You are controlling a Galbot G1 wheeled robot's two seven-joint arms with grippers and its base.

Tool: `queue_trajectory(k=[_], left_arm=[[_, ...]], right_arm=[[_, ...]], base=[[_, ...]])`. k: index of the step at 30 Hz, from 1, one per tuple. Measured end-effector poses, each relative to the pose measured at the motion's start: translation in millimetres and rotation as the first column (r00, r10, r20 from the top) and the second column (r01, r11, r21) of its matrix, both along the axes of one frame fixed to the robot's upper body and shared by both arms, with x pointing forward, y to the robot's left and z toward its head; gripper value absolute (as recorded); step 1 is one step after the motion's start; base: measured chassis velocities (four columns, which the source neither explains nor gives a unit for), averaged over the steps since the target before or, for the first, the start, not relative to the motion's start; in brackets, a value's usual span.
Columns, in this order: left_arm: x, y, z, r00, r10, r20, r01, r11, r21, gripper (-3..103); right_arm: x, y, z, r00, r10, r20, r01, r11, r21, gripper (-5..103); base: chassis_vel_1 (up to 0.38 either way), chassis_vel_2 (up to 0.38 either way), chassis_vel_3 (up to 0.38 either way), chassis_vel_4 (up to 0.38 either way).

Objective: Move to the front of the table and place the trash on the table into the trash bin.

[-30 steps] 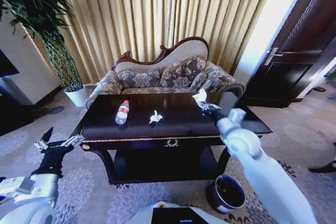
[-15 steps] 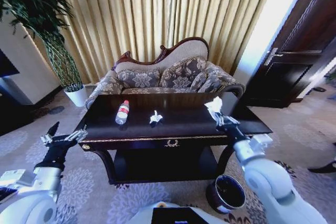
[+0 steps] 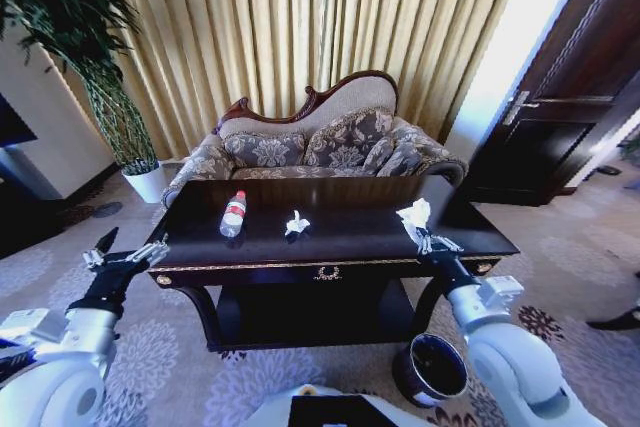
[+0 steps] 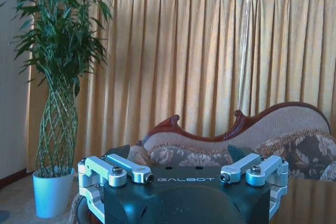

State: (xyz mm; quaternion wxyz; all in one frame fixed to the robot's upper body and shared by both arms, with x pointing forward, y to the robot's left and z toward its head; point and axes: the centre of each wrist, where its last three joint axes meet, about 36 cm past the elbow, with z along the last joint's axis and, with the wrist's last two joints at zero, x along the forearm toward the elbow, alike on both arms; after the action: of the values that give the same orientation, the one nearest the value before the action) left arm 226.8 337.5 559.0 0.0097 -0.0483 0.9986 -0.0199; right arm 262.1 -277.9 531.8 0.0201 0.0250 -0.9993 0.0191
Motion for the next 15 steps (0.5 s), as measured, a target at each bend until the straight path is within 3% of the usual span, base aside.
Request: queue_trajectory(k=[15], left_arm=[[-4.3,1.5,-2.3,0.999,0.016,-0.030,-0.015,0.999,0.031,100]], right_arm=[[-5.3,1.6,-2.4,1.000,-0.020,-0.008,0.020,1.000,0.003,0]], base=[[0.018,-0.019,-0.014,0.019]])
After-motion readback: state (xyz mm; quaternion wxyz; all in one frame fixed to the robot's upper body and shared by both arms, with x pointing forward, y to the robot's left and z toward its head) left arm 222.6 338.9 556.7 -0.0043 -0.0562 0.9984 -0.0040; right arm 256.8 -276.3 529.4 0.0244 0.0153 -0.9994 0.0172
